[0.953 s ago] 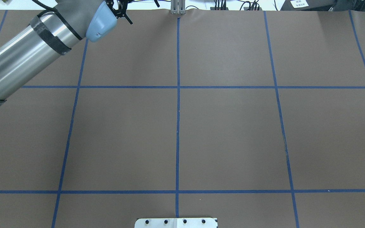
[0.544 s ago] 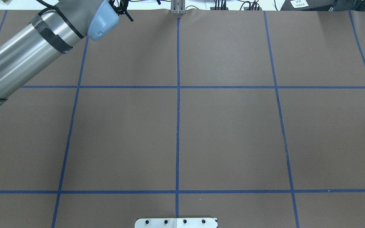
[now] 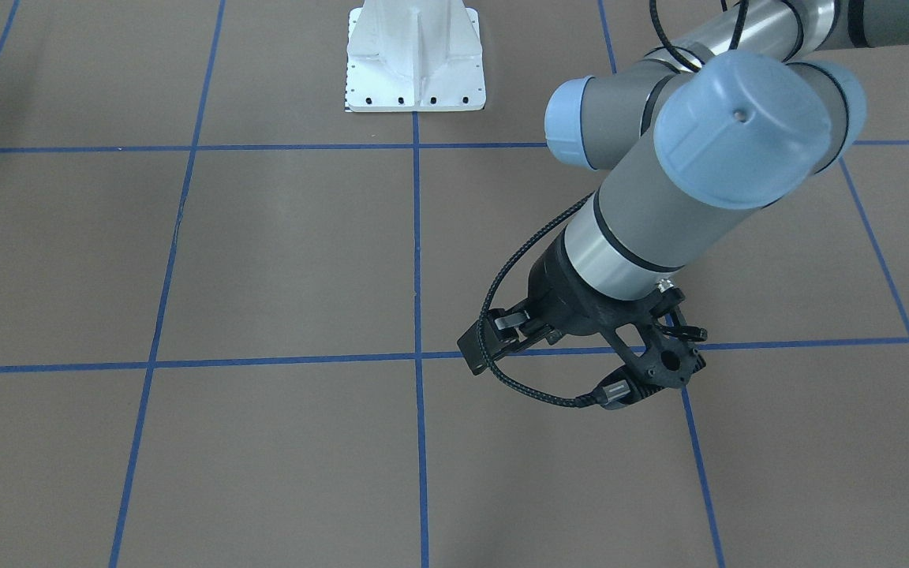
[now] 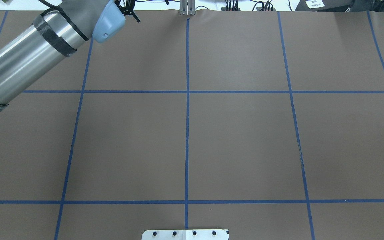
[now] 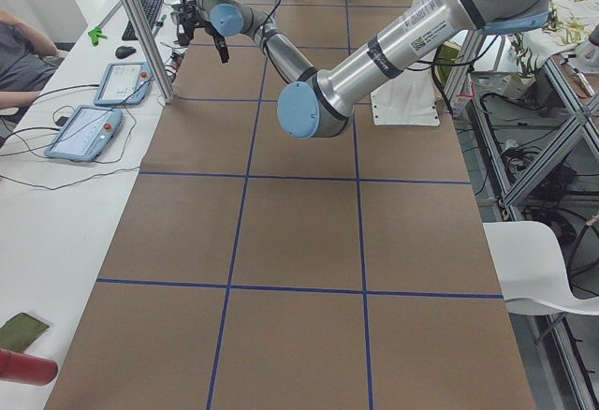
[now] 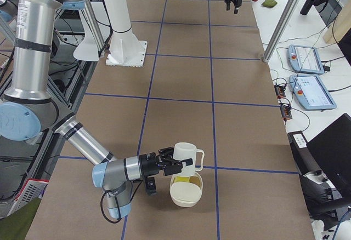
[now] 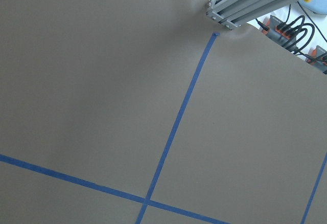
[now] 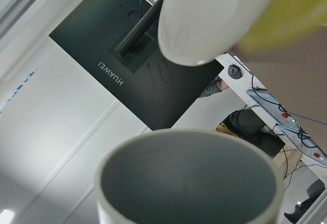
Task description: Left arm hands cup to right arm to dump lemon
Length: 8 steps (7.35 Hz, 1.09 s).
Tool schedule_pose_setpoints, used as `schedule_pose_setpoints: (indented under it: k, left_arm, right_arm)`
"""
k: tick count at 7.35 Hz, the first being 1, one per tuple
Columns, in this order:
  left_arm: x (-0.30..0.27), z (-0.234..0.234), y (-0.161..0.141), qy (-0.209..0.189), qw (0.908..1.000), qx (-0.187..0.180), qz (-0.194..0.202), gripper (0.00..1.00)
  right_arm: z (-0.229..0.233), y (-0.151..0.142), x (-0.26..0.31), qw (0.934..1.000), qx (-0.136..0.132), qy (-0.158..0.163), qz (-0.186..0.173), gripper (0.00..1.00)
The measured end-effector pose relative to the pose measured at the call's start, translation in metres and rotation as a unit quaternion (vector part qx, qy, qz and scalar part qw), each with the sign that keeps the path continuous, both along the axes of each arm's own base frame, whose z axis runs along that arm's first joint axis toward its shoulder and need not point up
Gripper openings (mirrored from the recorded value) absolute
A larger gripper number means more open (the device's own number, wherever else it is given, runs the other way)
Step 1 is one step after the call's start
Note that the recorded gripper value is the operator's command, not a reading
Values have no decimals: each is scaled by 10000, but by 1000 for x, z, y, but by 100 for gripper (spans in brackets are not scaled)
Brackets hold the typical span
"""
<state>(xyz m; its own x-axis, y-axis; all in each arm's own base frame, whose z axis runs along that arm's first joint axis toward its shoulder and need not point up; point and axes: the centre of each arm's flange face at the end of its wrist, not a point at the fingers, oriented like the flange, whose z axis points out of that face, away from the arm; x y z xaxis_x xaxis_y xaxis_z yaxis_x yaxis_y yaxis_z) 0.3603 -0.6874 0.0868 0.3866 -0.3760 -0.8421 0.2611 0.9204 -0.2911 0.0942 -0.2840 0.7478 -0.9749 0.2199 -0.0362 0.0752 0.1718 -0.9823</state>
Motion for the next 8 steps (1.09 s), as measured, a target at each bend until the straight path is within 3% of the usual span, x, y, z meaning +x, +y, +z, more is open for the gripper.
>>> schedule_pose_setpoints:
  k: [5, 8]
  left_arm:
    - [1, -3, 0, -4, 10000, 23, -12, 100]
    - [3, -5, 2, -20, 10000, -1, 7, 100]
  right_arm:
    - [-5, -3, 0, 9999, 117, 25, 3, 34]
    - [-10, -4, 0, 9964, 382, 748, 131, 33]
